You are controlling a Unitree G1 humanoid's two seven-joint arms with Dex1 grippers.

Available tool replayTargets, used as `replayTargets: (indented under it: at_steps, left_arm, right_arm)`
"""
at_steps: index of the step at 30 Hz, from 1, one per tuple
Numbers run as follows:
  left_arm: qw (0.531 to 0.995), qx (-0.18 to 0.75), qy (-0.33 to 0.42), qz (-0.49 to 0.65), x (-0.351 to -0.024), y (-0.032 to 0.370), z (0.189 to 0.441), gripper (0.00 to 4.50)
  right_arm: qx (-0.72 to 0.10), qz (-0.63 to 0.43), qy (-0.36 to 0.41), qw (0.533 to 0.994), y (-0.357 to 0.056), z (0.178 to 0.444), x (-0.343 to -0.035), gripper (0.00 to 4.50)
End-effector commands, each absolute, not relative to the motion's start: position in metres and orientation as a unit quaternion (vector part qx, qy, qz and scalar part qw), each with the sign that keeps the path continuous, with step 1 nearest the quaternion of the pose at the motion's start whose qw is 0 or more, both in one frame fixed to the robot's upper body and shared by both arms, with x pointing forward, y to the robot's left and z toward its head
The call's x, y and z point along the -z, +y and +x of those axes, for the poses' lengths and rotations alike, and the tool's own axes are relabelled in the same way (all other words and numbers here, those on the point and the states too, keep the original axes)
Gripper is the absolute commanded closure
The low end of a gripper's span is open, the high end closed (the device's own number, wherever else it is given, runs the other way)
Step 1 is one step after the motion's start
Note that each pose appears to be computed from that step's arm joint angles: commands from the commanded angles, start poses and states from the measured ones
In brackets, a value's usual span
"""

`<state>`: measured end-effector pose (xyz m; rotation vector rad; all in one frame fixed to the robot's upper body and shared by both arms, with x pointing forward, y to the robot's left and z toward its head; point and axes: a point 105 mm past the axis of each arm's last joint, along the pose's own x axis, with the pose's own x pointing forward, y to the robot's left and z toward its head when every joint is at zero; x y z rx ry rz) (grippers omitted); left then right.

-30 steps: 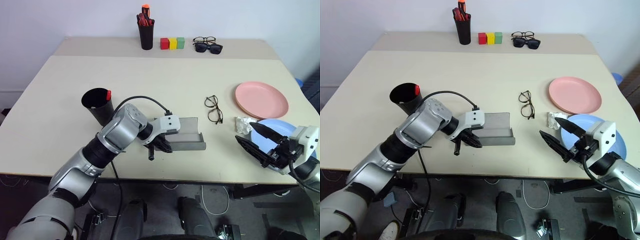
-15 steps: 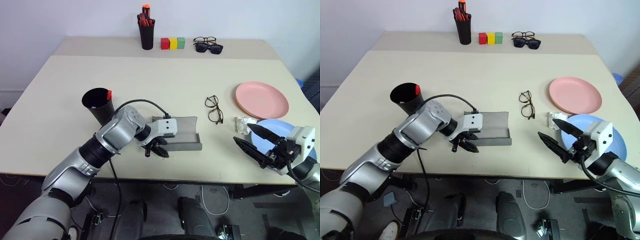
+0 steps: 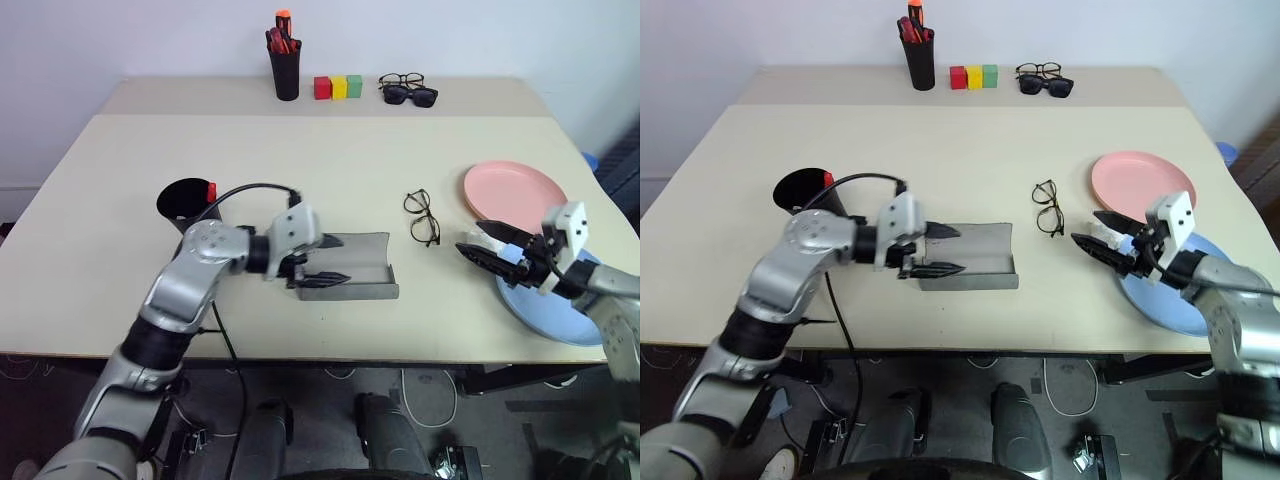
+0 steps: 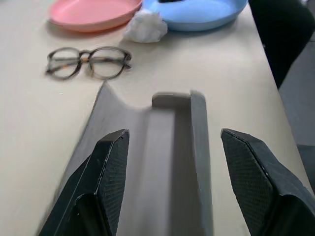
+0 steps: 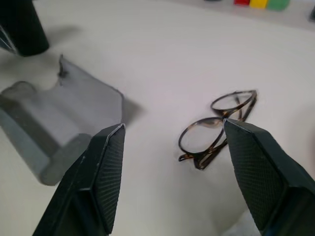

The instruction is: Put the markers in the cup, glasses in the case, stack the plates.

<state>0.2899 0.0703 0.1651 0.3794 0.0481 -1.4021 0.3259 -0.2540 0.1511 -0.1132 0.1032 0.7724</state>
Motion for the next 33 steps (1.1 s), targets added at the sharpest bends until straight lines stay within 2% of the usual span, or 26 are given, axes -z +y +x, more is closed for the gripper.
replayTargets:
  at_steps: [1, 5, 11, 33]
  left_arm:
    - [0.721, 0.674, -0.055, 0.15, -0.194, 0.088, 0.273, 1.49]
    - [0.705, 0.697, -0.042, 0.124, -0.198, 0.113, 0.256, 1.49]
    - [0.701, 0.701, -0.03, 0.125, -0.202, 0.13, 0.243, 1.49]
    - [0.724, 0.676, -0.03, 0.134, -0.19, 0.13, 0.226, 1.49]
  right_arm:
    - [-0.389, -0.067, 0.064, 0.916, -0.261, 0.344, -0.149, 1.27]
    - [-0.401, -0.06, 0.089, 0.91, -0.258, 0.367, -0.142, 1.27]
    - [-0.408, -0.054, 0.109, 0.905, -0.249, 0.385, -0.136, 1.27]
    - [-0.398, -0.042, 0.105, 0.91, -0.219, 0.412, -0.142, 1.27]
